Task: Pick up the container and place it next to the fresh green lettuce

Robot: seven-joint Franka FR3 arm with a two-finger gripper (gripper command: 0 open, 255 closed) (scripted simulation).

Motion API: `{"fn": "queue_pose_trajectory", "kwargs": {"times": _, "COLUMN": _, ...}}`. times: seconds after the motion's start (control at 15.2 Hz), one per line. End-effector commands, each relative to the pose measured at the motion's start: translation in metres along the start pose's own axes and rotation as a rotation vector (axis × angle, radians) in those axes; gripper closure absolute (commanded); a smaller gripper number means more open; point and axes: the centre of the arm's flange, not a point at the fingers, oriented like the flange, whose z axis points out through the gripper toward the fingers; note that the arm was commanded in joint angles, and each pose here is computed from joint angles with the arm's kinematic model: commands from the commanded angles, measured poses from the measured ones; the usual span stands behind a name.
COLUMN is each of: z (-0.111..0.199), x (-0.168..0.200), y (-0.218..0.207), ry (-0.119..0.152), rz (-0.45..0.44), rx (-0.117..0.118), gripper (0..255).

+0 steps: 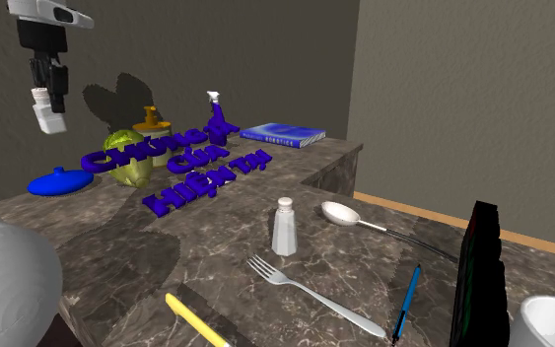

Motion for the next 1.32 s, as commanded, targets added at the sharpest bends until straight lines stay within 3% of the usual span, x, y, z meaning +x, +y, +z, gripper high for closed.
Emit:
{"fn": "queue_pose_trajectory", "kwargs": {"times": 0.0, "z": 0.010, "x": 0.002, "y": 0.000, "ry": 0.000, "rz": 0.000, "rx": 0.000, "gripper": 255}}
{"fn": "queue_pose_trajectory", "kwargs": {"times": 1.25, "z": 0.110, "x": 0.011, "y": 0.011, "ry": 0.000, "rz": 0.000, "rx": 0.000, "gripper": 255}}
